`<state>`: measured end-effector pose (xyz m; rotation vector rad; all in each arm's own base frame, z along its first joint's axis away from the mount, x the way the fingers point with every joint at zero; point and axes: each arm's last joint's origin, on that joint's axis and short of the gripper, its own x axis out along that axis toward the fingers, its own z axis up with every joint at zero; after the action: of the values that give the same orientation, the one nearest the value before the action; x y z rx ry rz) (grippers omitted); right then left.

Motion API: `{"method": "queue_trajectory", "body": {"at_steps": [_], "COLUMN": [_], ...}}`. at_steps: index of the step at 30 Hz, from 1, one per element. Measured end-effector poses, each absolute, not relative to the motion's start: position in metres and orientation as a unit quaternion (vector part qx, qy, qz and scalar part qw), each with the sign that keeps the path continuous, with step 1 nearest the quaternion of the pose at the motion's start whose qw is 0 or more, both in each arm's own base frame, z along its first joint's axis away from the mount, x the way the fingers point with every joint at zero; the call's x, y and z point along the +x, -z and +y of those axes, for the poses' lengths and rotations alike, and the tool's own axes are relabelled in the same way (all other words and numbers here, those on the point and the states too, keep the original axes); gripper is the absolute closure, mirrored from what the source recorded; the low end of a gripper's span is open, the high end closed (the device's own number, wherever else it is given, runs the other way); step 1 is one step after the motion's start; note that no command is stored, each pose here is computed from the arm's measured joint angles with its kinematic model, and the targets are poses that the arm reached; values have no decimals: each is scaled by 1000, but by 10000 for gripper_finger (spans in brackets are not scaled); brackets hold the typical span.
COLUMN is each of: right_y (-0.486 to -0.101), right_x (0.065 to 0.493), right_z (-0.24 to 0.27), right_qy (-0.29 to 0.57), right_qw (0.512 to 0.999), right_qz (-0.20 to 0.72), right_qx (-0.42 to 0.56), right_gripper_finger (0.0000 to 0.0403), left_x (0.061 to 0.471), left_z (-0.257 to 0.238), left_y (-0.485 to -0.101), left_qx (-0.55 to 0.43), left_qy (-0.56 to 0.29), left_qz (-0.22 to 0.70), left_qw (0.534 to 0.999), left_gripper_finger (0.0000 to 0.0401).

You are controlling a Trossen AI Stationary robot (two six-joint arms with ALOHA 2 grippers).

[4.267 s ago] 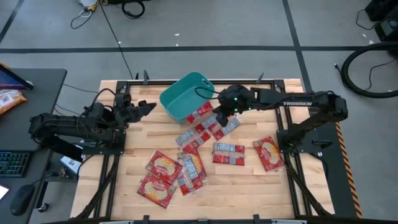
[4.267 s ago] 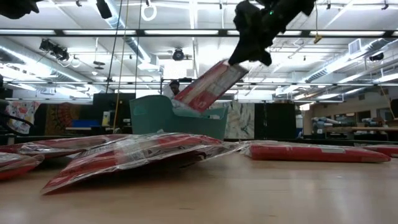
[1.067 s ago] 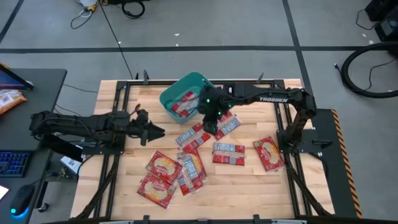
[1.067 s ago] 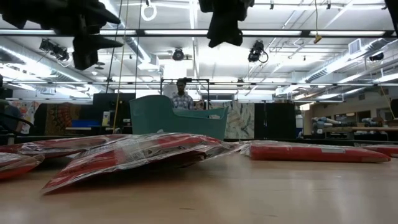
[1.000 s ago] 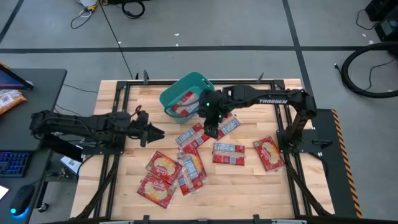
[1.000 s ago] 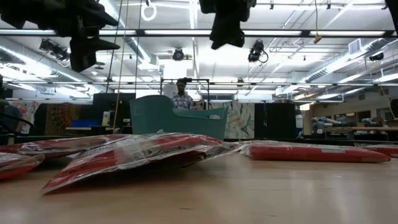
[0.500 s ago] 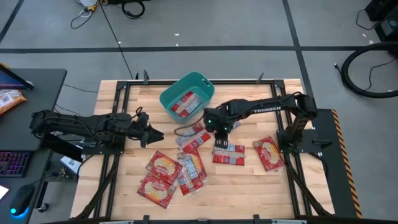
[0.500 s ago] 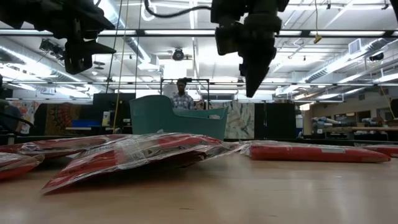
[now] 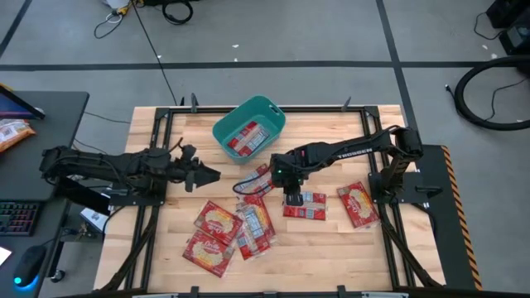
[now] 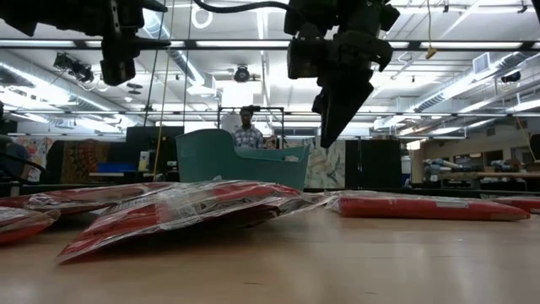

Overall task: Sort popcorn bags into baskets
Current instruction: Put the red popcorn bag into the blue bin

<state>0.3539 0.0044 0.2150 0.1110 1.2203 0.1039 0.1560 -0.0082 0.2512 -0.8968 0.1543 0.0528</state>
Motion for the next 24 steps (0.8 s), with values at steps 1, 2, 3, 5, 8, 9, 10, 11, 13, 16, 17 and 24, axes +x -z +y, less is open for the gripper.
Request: {"method": "queue_trajectory", "body": {"at_steps": [1, 2, 3, 5, 8, 9, 10, 11, 13, 16, 17, 24], "right_y": [-215, -215, -214, -210, -200, -196, -192, -188, -180, -171, -168, -170], "right_x": [354, 354, 354, 352, 345, 342, 340, 337, 332, 328, 327, 324], "right_z": [4, 3, 3, 0, -10, -13, -15, -18, -21, -25, -26, -38], "right_qy": [-40, -29, -16, 24, 83, 94, 104, 112, 120, 119, 115, 77], "right_qw": [817, 817, 817, 814, 798, 793, 787, 783, 775, 773, 774, 782], "right_qz": [572, 573, 574, 579, 593, 597, 602, 606, 614, 616, 616, 618], "right_qx": [53, 52, 49, 48, 70, 78, 84, 90, 96, 92, 85, 14], "right_gripper_finger": [279, 278, 275, 268, 253, 247, 242, 236, 225, 209, 205, 196], "left_x": [156, 156, 156, 156, 156, 156, 156, 156, 156, 156, 156, 156], "left_z": [-8, -8, -7, -7, -6, -6, -6, -6, -6, -6, -6, -6], "left_y": [-252, -252, -252, -253, -253, -253, -253, -253, -253, -253, -253, -253], "left_qx": [-427, -421, -416, -406, -398, -397, -398, -400, -404, -408, -412, -450], "left_qy": [-28, -31, -34, -41, -50, -50, -51, -51, -51, -52, -52, -54], "left_qz": [70, 67, 64, 59, 54, 54, 53, 53, 52, 52, 52, 49], "left_qw": [901, 904, 907, 911, 914, 915, 915, 914, 912, 910, 908, 890], "left_gripper_finger": [202, 202, 202, 202, 202, 202, 202, 202, 202, 202, 202, 202]}}
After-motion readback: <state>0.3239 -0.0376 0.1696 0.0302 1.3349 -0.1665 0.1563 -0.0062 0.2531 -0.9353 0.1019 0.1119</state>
